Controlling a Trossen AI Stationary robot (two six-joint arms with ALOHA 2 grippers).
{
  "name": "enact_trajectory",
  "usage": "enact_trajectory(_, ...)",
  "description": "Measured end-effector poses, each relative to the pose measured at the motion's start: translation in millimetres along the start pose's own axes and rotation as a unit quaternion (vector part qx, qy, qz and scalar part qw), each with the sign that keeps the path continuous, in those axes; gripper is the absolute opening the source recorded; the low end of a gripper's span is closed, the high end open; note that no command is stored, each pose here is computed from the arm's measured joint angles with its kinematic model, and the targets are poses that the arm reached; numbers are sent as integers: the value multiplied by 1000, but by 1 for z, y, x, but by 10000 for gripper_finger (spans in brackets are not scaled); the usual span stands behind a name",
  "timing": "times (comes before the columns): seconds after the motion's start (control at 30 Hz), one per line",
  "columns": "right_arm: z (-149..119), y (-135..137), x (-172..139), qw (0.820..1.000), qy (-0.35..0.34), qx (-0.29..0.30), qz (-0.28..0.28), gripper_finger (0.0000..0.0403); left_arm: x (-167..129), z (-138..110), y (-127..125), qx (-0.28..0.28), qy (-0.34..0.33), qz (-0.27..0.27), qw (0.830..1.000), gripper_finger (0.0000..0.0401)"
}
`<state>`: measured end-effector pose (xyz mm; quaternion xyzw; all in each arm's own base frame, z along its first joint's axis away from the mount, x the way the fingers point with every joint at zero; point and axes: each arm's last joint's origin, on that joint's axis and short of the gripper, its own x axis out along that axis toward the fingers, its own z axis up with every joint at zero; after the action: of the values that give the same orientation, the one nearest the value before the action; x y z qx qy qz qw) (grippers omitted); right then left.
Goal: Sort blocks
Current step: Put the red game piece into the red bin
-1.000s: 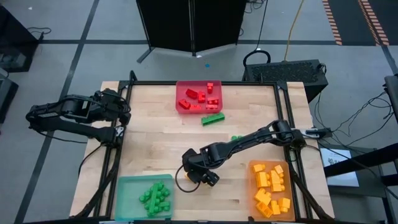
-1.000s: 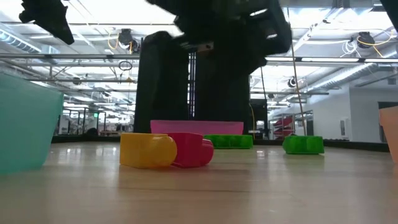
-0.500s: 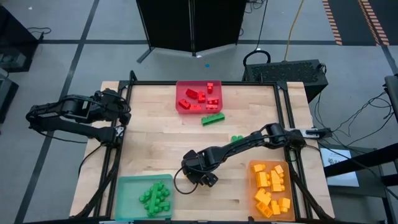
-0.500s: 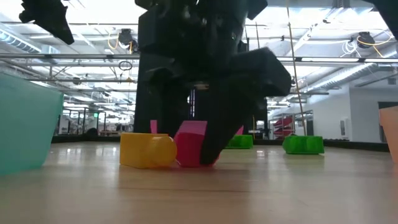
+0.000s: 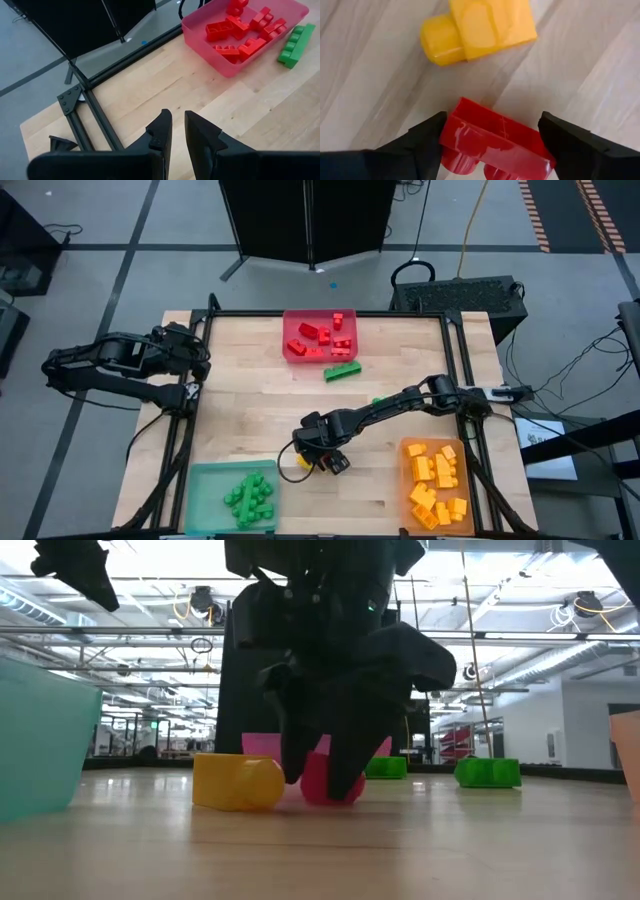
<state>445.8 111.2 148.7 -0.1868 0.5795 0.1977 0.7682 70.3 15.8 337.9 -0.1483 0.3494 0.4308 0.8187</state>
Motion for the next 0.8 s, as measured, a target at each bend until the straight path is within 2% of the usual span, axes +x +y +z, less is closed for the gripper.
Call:
enact_trajectory(0.43,-2,0,-3,999,7,44,0,277,0,0,0,-1,0,0,1000,59)
enact_trajectory(0.8,-2,-16,-51,997,-43,61,-28,277,0,0,0,-1,0,0,1000,59)
